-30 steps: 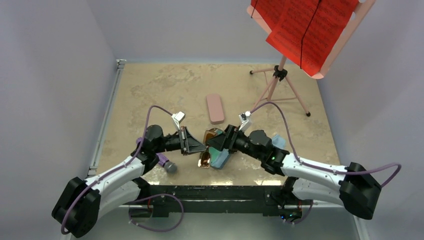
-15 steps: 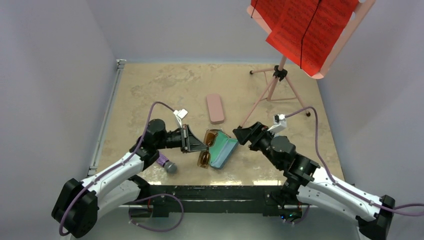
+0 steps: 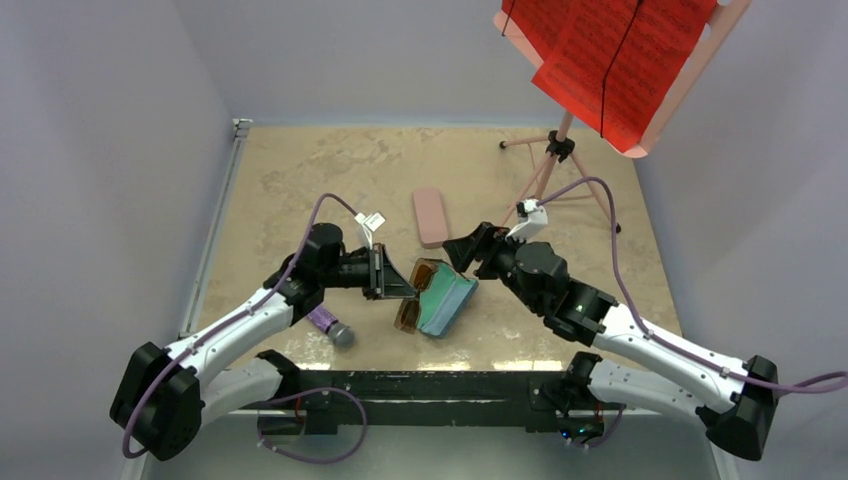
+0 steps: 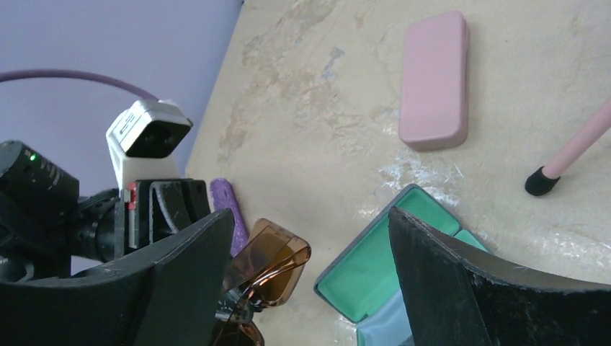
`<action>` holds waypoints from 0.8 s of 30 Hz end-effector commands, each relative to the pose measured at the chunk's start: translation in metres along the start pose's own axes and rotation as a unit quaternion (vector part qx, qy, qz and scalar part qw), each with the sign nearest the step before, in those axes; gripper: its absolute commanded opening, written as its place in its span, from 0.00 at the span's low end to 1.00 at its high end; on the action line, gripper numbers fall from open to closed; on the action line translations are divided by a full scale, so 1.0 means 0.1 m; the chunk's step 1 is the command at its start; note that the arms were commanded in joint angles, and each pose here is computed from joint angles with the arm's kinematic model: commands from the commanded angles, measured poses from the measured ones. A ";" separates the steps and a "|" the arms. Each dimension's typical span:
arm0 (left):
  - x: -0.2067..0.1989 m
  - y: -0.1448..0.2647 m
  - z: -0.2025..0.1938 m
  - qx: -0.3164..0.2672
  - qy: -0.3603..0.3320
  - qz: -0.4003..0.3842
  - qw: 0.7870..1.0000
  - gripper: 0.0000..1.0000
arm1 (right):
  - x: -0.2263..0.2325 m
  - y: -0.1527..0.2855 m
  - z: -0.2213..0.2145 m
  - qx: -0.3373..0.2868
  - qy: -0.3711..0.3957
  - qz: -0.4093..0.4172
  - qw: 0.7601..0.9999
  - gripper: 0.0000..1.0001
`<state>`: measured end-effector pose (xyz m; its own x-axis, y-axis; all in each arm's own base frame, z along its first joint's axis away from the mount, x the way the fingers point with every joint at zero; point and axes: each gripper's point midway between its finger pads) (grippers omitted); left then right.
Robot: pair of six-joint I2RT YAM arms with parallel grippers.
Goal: Organize the sunglasses
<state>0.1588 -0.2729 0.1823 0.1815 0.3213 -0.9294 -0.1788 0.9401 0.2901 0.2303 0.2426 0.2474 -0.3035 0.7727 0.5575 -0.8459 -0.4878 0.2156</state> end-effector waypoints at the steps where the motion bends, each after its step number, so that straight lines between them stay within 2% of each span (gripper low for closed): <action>1: -0.16 -0.02 0.12 -0.008 -0.022 -0.010 1.000 0.00 | 0.24 -0.01 0.02 0.002 0.003 0.060 0.998 0.83; 7: -0.30 -0.09 0.18 -0.006 0.013 -0.050 0.999 0.00 | 0.44 -0.03 -0.35 0.047 -0.006 0.138 0.989 0.82; 12: -0.58 -0.05 0.14 0.015 0.018 -0.132 0.991 0.00 | 0.41 -0.11 -0.68 0.084 -0.020 0.137 0.987 0.82; 17: -0.76 0.01 0.14 0.019 0.016 -0.172 0.985 0.00 | 0.54 -0.16 -0.93 0.104 -0.035 0.157 0.981 0.82; 21: -0.81 0.05 0.11 0.027 0.013 -0.186 0.982 0.00 | 0.69 -0.10 -0.88 0.096 -0.025 0.182 0.978 0.82; 24: -0.73 0.02 0.09 0.030 0.008 -0.169 0.985 0.00 | 0.71 -0.01 -0.72 0.079 -0.020 0.185 0.979 0.82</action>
<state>0.1588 -0.2926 0.2226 0.0781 0.0724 -0.9943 -0.0844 0.9943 0.0657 0.1915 0.3281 0.2200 -0.5092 0.5341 0.6749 -0.6355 -0.7622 0.1236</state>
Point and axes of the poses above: each gripper's point midway between its finger pads, its own y axis back along the fingers, its own x axis along the line the jaws close on, z = x × y, and after that the axes turned 5 degrees about y, right-handed
